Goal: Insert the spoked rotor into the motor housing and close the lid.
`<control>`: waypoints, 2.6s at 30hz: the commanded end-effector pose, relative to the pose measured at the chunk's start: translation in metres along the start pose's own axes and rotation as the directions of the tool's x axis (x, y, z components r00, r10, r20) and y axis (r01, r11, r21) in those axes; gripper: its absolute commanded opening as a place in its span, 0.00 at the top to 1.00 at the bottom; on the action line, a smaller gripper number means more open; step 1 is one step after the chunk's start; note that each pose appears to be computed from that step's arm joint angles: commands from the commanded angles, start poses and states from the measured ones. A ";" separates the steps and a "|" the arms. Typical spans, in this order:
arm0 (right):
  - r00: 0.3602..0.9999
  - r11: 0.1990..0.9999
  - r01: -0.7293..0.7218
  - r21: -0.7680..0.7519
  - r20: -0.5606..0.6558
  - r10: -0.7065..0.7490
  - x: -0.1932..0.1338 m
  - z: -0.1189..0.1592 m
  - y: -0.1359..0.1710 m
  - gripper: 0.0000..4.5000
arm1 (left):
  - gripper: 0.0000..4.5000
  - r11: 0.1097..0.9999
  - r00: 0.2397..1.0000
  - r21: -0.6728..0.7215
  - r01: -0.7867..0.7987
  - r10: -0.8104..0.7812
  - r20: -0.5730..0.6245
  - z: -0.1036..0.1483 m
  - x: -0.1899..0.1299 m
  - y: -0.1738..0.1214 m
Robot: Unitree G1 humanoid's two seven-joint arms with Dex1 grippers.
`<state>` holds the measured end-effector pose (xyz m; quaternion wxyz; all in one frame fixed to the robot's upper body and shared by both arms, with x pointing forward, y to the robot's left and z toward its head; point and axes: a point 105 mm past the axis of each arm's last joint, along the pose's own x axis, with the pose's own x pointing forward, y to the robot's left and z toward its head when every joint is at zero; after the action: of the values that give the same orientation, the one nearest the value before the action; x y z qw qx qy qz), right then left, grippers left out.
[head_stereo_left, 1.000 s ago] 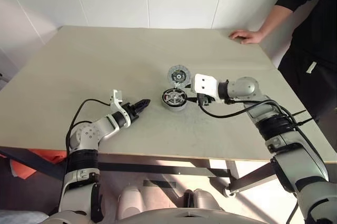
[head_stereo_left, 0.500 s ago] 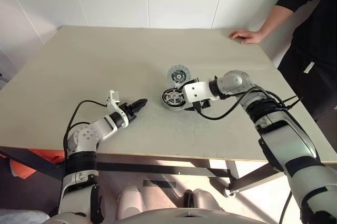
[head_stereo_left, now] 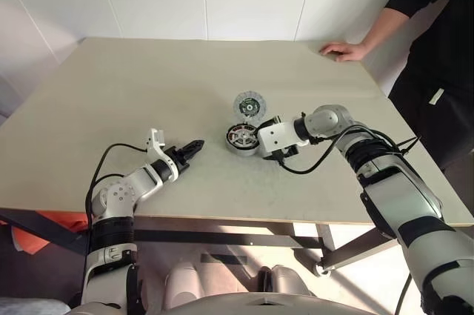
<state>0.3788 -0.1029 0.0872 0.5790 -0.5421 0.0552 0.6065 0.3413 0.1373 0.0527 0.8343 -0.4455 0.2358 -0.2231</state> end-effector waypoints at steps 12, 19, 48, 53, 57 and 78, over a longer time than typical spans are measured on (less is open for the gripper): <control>1.000 1.000 0.008 -0.025 -0.002 -0.008 0.006 0.004 -0.004 0.30 | 0.54 1.000 1.000 0.017 0.016 -0.016 0.024 0.009 -0.001 -0.006; 1.000 0.999 0.024 -0.038 -0.002 -0.025 0.008 0.006 -0.008 0.30 | 0.54 1.000 0.999 0.011 0.012 -0.012 0.031 0.008 -0.002 -0.006; 0.999 0.997 -0.041 -0.058 0.010 0.041 0.020 0.018 -0.010 0.72 | 0.54 1.000 0.998 -0.010 -0.023 0.024 0.062 0.002 -0.011 0.000; 0.998 0.996 -0.056 -0.068 -0.008 0.056 0.015 0.015 -0.011 0.72 | 0.54 1.000 0.997 -0.020 -0.019 0.020 0.069 0.000 -0.010 -0.001; 0.997 0.993 -0.076 -0.091 -0.026 0.074 0.016 0.014 -0.008 0.72 | 0.54 0.999 0.997 -0.029 -0.020 0.022 0.074 -0.003 -0.009 0.000; 0.982 0.943 -0.189 -0.274 -0.069 0.176 0.023 0.032 -0.013 0.89 | 0.54 0.994 0.982 -0.092 -0.054 0.069 0.178 -0.012 -0.026 0.008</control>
<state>0.3760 -0.0657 0.0948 0.4476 -0.6177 0.0309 0.6459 0.3183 0.1452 0.0478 0.8373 -0.4928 0.1794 -0.1546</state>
